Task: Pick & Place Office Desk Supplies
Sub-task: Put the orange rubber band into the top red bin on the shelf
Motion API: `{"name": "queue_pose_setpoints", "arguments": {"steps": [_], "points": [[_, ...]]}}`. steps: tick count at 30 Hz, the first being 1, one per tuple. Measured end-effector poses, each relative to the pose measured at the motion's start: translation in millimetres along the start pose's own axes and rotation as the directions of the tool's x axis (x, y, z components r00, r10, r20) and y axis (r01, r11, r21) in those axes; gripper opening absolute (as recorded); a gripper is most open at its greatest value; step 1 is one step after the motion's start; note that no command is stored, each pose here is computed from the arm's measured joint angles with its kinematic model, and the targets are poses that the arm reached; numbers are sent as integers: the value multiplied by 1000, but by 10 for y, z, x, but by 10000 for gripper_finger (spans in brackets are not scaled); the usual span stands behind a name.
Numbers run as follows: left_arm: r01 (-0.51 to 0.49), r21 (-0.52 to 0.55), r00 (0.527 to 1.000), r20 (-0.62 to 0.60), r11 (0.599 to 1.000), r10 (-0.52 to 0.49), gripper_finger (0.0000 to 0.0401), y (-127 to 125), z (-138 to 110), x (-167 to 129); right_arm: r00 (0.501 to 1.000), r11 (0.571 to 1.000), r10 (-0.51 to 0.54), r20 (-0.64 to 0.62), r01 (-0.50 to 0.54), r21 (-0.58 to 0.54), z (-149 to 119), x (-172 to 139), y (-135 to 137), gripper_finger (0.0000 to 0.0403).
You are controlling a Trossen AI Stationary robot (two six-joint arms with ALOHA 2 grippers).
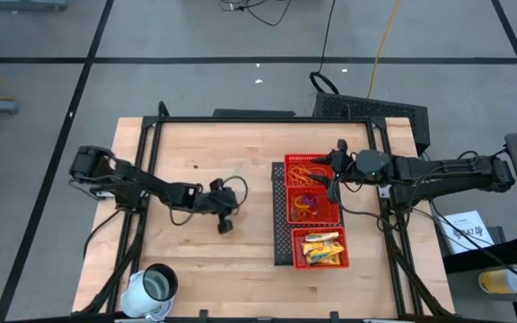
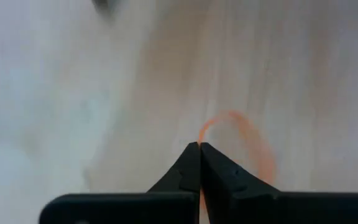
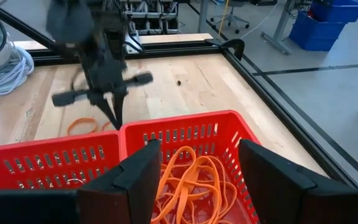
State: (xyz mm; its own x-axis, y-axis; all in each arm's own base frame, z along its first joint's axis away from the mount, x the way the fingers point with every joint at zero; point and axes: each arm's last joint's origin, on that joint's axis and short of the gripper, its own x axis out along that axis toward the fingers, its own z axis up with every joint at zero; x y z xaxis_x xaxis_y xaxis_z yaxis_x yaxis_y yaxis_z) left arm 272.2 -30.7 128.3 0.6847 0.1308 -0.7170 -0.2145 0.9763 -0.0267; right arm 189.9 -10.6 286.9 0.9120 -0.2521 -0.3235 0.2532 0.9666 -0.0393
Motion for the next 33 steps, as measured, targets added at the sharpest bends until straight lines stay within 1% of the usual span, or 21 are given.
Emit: {"name": "queue_pose_setpoints", "arguments": {"steps": [3,6,10,13,17,22,25,28,30,33], "points": [[-24,26,992,126,999,21,4,-4,224,-185,1000,1000,1,15,-1,3,15,0,1,202],[-43,60,981,190,997,31,3,12,333,-345,999,1000,2,35,-2,8,35,-1,1,201],[-94,90,947,315,991,62,3,17,539,-574,996,1000,3,92,-5,22,91,-5,3,201],[-141,132,923,375,981,82,4,4,666,-654,989,999,4,145,-9,34,143,-8,4,202],[-164,189,866,497,968,50,2,-37,891,-769,981,999,4,193,-12,42,189,27,15,207],[-221,264,813,582,939,28,3,-73,1062,-845,978,999,6,211,-17,48,195,172,51,215],[-254,282,775,631,925,21,3,-87,1175,-922,976,998,11,217,-23,52,181,302,84,223],[-283,304,758,652,910,18,4,-96,1238,-964,966,994,93,241,-105,39,177,427,137,237],[-297,313,749,662,902,17,3,-101,1278,-991,945,981,175,274,-191,31,187,506,182,249],[-300,312,737,676,902,11,5,-107,1324,-1025,910,957,265,320,-288,29,188,624,239,271]]}}
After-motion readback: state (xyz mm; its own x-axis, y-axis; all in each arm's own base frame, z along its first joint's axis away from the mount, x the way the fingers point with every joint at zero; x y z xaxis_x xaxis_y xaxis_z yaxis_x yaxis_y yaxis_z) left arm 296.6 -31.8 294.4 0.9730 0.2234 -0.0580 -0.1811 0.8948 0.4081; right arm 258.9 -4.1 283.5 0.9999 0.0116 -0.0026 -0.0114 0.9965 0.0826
